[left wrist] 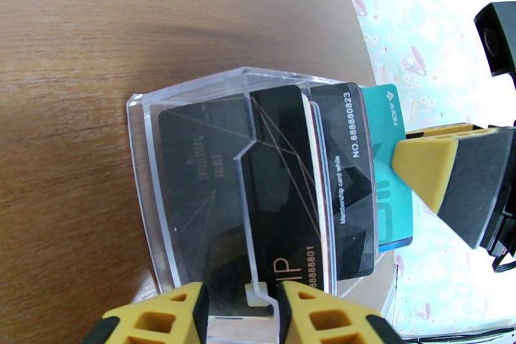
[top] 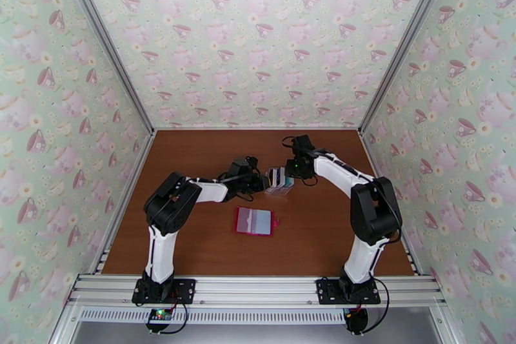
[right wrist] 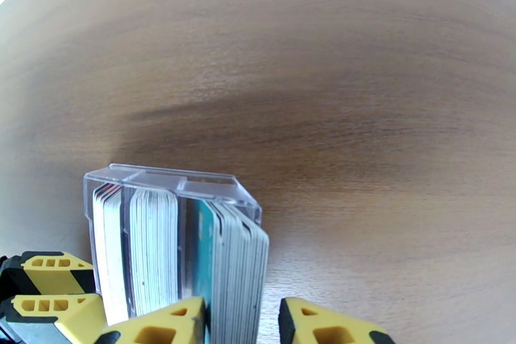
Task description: Put the credit cards into the card holder
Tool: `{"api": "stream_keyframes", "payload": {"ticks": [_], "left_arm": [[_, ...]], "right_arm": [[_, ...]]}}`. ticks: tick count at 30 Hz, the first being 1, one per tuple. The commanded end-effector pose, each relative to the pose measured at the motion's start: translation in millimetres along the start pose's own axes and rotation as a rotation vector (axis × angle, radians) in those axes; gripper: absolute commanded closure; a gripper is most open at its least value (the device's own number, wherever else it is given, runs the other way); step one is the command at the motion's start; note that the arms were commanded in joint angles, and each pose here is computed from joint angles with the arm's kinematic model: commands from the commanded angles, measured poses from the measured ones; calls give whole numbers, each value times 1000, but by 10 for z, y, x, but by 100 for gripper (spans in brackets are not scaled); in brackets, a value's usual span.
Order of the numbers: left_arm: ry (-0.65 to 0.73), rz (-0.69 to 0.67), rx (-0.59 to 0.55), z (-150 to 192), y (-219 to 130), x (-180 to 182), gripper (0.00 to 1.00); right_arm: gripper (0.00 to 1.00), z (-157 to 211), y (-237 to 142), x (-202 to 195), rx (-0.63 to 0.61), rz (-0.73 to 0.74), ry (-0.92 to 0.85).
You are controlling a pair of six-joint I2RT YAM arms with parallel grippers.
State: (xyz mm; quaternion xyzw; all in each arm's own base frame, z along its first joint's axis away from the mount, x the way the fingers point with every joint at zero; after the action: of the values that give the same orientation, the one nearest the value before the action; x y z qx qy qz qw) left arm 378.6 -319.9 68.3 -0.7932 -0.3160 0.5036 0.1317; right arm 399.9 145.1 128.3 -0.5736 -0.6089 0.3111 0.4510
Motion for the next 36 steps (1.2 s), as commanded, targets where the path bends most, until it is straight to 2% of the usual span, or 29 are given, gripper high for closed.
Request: {"api": "stream_keyframes", "payload": {"ticks": [1,22,27,36], "left_arm": [[-102,-151,102,367,39,507,66],[-104,-149,98,358,34,497,66],[-102,-133,99,356,41,469,66],[-117,-102,87,356,42,416,66]], "right_arm": [[63,-106,-137,-181,-42,87,10],[72,-99,-187,-230,-51,144,-9],[60,-41,-174,20,-44,67,-46],[59,-55,-142,71,-38,59,-45]]}}
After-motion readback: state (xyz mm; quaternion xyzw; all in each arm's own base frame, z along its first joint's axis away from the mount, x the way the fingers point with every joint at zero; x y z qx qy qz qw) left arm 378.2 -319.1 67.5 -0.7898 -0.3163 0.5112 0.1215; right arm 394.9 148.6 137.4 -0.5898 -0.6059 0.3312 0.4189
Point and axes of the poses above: each hand's point on the last joint's axis, 136 mm out from that joint toward the fingers, its own y axis out along the fingers, its own x axis along the line the jaws close on, z = x × y, the point moved 4 cm from there along -y, back along the fingers, and after that the axes turned 6 degrees about y, right-handed, at the moved point
